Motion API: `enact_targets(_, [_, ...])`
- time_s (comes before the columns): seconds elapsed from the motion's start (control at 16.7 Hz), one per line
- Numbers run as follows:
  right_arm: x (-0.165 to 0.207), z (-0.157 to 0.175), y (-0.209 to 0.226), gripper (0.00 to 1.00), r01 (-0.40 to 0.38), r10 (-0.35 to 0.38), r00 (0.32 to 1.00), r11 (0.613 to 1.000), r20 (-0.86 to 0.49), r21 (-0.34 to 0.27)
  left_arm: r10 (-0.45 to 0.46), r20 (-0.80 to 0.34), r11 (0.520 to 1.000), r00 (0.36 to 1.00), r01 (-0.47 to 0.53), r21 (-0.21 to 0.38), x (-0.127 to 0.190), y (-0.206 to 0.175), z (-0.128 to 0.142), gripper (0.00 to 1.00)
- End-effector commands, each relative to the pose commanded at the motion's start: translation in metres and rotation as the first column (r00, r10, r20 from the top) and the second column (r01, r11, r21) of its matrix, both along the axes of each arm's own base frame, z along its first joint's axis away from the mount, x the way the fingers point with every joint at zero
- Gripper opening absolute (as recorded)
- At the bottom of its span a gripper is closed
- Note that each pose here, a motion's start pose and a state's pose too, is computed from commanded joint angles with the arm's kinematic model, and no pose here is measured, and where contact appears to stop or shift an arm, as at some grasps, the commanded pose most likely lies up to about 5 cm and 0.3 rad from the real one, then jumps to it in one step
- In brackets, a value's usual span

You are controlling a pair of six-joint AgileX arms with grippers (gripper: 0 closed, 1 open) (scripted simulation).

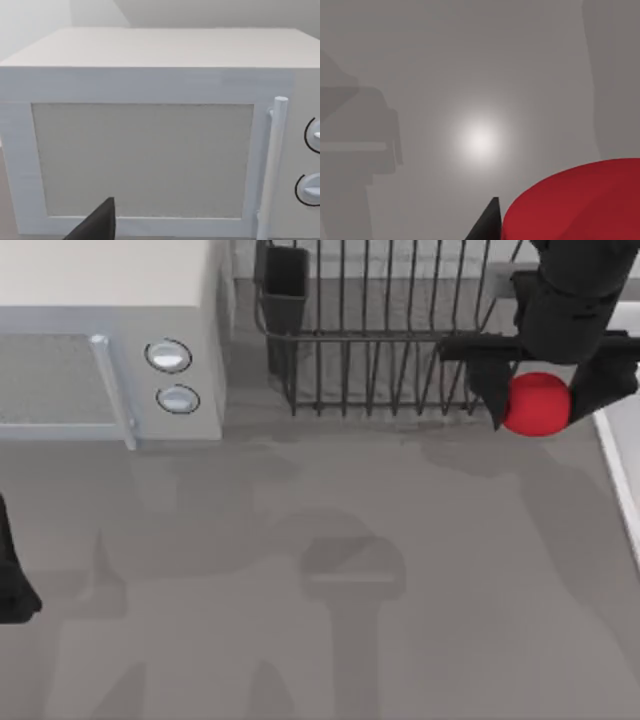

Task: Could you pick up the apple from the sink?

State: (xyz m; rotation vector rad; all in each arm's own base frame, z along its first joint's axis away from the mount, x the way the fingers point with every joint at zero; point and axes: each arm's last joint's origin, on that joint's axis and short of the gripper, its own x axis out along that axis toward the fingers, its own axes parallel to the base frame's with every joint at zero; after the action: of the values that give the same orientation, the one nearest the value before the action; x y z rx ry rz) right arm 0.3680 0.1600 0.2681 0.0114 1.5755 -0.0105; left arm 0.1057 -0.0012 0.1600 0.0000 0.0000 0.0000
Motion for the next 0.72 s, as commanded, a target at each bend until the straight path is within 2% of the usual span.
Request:
enact_targets(0.24, [0.003, -0.029, 0.002, 0.0, -0.001, 0.001, 1.0, 1.0, -0.002, -0.002, 0.0, 0.0, 1.0, 1.0, 0.0, 0.0, 0.0, 0.0, 0.0, 1.0])
enact_targets(0.54, [0.002, -0.092, 0.002, 0.0, -0.003, 0.003, 1.0, 1.0, 0.008, 0.001, 0.0, 0.0, 1.0, 1.0, 0.0, 0.0, 0.0, 0.0, 0.0, 1.0])
enact_targets(0.72, [-0.001, -0.108, 0.001, 0.0, -0.004, 0.004, 1.0, 1.0, 0.005, -0.001, 0.0, 0.0, 1.0, 1.0, 0.0, 0.0, 0.0, 0.0, 0.0, 1.0])
